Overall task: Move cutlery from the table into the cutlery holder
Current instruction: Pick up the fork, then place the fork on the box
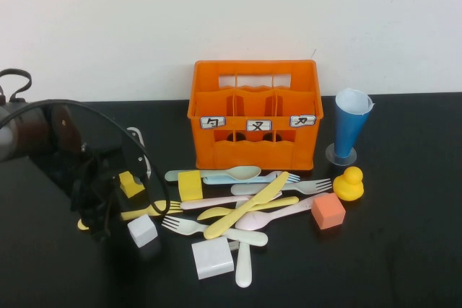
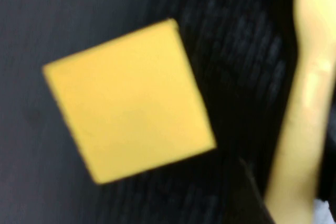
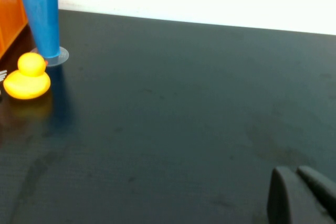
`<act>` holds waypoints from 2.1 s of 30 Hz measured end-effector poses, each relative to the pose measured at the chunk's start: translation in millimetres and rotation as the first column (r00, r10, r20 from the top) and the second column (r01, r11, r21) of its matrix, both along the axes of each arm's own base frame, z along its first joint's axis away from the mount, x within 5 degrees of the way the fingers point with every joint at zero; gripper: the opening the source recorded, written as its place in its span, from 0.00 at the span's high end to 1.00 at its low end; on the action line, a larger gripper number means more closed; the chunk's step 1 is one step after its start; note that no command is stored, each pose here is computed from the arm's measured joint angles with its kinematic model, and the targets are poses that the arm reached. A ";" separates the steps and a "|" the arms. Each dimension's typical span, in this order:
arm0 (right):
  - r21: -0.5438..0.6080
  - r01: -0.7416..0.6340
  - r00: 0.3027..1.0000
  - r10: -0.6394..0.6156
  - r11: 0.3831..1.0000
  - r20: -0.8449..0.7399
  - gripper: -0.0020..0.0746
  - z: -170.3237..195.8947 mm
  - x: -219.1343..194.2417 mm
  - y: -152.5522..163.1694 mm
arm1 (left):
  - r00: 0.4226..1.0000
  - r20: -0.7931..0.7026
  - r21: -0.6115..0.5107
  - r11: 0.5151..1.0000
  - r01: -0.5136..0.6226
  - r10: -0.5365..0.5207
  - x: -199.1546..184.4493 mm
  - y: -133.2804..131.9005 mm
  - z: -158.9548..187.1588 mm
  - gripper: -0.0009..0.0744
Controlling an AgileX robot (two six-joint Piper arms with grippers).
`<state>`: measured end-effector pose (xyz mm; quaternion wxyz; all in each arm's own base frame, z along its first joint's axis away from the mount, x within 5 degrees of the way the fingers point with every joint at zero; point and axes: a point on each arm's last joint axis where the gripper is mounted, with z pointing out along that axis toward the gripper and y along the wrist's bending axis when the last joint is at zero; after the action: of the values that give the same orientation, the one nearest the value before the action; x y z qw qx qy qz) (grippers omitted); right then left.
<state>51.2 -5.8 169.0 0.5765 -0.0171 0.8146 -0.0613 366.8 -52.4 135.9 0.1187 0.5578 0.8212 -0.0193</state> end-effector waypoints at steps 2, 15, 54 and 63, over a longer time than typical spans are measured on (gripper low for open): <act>0.000 0.000 1.000 0.000 1.000 0.000 0.98 0.0 0.0 0.0 | 1.000 0.015 0.001 1.000 -0.001 0.001 2.7 -0.1 0.0 0.55; 0.000 0.000 1.000 0.000 1.000 0.000 0.98 0.0 0.0 0.0 | 0.999 -0.021 0.000 1.000 0.027 -0.027 0.5 -7.7 -2.3 0.80; 0.002 0.000 1.000 0.000 1.000 0.000 0.98 0.0 0.0 0.1 | 0.924 0.213 -0.825 0.565 -0.003 0.316 -33.8 -69.6 184.3 0.80; 0.002 0.000 1.000 0.000 1.000 0.000 0.98 0.0 0.0 0.1 | 0.922 0.239 -0.886 0.456 0.079 0.304 -18.6 -77.7 173.3 0.80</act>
<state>51.2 -5.7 169.0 0.5766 -0.0166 0.8146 -0.0603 348.2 -130.1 309.2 0.5406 0.3513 0.6899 -0.3292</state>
